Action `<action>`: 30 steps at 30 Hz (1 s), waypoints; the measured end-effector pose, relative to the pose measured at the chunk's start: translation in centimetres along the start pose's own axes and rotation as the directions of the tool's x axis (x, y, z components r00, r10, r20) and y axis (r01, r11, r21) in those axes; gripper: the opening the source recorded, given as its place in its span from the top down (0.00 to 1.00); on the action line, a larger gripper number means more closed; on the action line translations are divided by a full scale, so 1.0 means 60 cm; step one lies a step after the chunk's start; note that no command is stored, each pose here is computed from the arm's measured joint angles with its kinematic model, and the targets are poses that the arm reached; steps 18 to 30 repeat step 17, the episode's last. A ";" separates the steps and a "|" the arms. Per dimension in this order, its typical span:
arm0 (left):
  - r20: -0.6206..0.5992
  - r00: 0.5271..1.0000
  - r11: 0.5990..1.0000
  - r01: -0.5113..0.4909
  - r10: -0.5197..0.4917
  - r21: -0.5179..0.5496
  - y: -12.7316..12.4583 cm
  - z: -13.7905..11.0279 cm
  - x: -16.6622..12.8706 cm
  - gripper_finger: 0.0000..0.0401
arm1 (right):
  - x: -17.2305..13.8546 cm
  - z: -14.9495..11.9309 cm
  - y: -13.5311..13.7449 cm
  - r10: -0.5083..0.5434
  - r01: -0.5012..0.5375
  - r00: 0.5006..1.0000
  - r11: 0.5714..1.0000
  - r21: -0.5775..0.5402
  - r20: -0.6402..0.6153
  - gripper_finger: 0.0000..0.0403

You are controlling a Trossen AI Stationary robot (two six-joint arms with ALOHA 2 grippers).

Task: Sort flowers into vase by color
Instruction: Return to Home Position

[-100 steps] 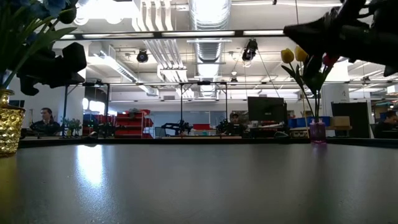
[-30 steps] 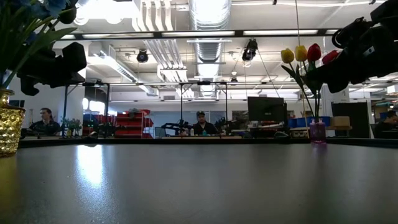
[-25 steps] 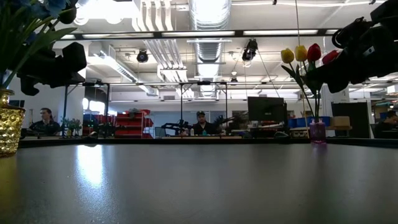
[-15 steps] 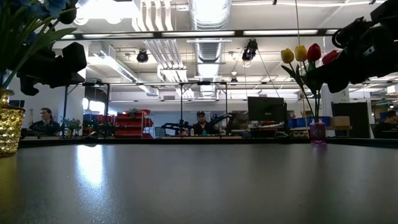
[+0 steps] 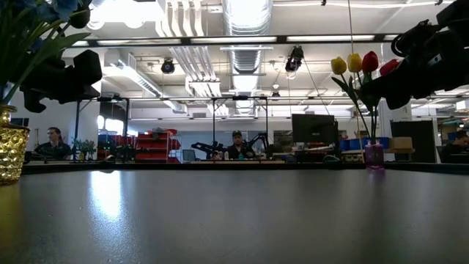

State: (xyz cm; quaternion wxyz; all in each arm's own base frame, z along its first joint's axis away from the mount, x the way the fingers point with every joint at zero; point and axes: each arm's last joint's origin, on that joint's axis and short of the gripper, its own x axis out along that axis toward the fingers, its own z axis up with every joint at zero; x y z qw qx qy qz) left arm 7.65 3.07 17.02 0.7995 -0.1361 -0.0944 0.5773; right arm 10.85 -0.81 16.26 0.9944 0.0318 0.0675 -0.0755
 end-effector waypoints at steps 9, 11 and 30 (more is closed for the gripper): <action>0.000 1.000 1.000 0.001 -0.001 0.000 0.000 0.000 0.000 1.00 | 0.000 0.000 0.000 0.000 0.000 1.000 1.000 0.000 0.000 0.97; 0.000 1.000 1.000 0.001 -0.001 0.000 0.000 0.000 0.000 1.00 | 0.000 0.000 0.000 0.000 0.000 1.000 1.000 0.000 0.000 0.97; -0.002 1.000 1.000 0.006 -0.006 -0.001 0.000 0.000 0.000 1.00 | 0.000 0.000 0.000 0.000 0.000 1.000 1.000 0.000 0.000 0.97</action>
